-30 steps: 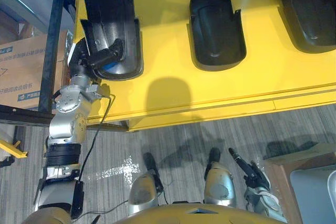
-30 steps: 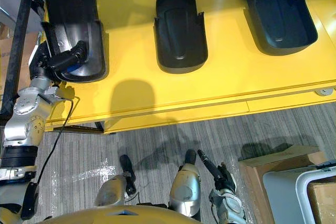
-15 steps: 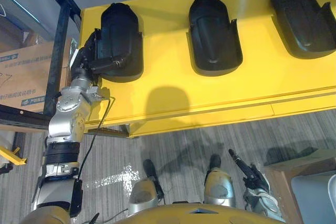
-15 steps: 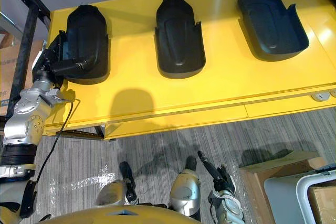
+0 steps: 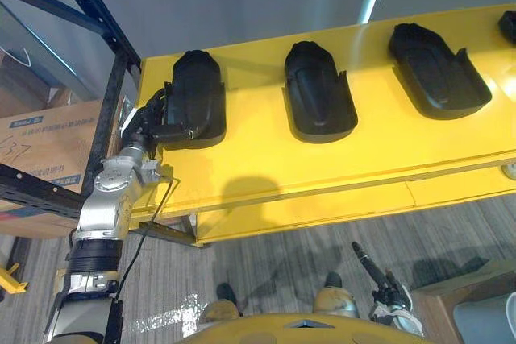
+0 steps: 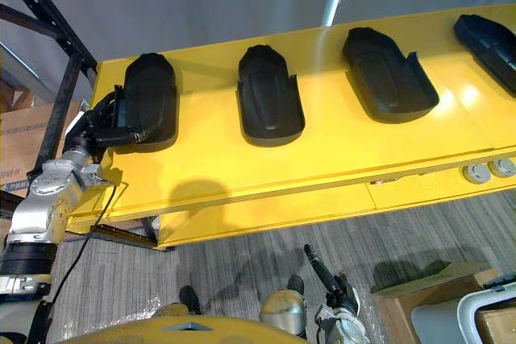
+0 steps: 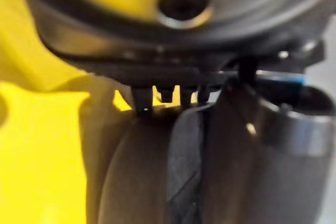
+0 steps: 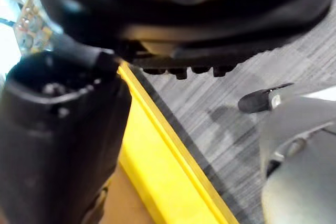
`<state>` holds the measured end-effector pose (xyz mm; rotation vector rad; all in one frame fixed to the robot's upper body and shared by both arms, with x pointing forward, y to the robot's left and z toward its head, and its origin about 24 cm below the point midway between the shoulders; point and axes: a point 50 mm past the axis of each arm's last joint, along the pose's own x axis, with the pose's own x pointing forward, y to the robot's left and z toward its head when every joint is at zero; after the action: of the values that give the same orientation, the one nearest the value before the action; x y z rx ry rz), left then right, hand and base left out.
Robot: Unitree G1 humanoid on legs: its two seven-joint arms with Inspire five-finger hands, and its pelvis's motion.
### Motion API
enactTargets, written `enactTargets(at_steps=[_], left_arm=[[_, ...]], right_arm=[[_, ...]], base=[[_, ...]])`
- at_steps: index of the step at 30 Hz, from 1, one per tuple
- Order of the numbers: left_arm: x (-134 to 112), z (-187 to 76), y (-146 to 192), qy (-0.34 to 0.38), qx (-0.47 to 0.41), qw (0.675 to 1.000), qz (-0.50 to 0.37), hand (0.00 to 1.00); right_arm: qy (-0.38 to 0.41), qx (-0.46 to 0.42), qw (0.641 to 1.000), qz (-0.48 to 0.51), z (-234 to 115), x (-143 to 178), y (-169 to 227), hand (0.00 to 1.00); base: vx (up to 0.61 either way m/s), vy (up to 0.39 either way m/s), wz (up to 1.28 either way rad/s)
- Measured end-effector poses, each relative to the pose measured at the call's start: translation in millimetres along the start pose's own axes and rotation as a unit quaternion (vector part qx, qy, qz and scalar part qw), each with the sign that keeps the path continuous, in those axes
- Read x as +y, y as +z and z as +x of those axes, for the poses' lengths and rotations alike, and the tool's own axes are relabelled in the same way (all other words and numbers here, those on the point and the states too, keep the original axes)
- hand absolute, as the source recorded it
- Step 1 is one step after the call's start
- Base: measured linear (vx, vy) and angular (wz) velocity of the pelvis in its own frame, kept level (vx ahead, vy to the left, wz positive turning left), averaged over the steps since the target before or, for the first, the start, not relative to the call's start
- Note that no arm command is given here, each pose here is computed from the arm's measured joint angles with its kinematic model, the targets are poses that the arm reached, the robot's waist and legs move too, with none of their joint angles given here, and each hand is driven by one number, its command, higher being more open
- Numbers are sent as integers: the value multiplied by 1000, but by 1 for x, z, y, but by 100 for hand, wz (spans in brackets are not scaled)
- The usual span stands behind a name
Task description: Walk over and take three plastic housings, then place them on the shelf
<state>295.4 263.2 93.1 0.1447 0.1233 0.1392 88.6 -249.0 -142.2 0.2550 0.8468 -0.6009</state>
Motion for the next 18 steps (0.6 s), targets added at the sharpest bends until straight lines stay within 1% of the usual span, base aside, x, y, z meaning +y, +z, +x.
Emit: enactTargets(at_steps=[2,5,7,9,12,13,14,16,17,18], left_arm=[[-3,-5,-1,3,-6,1000,12,100],[-10,-16,-6,4,-11,1000,24,100],[-11,-18,-7,8,-12,999,35,100],[-12,-19,-6,23,-15,998,51,100],[-7,-21,-6,68,-25,994,76,100],[-4,-26,-5,95,-44,991,80,100],[-4,-29,-2,106,-55,990,79,100],[-7,-45,14,151,-126,979,57,100],[-8,-49,18,164,-147,974,53,100],[-10,-57,29,186,-192,963,41,100]], right_arm=[[-11,5,1000,7,-2,-5,-4,100],[-34,33,999,12,-7,-14,-20,100],[-38,39,998,13,-8,-16,-24,100],[-46,47,998,19,-10,-17,-28,100],[-72,45,996,18,-12,-22,-31,100],[-89,26,995,18,-13,-22,-28,100],[-98,14,995,19,-13,-22,-26,100],[-137,-54,989,33,-20,-21,-11,100],[-148,-72,986,35,-21,-21,-5,100],[-165,-110,979,47,-24,-20,7,100]], base=[[-7,10,2],[0,0,0],[0,0,0],[0,0,0],[0,0,0],[0,0,0],[0,0,0],[0,0,0],[1,6,-7],[-6,8,-12]])
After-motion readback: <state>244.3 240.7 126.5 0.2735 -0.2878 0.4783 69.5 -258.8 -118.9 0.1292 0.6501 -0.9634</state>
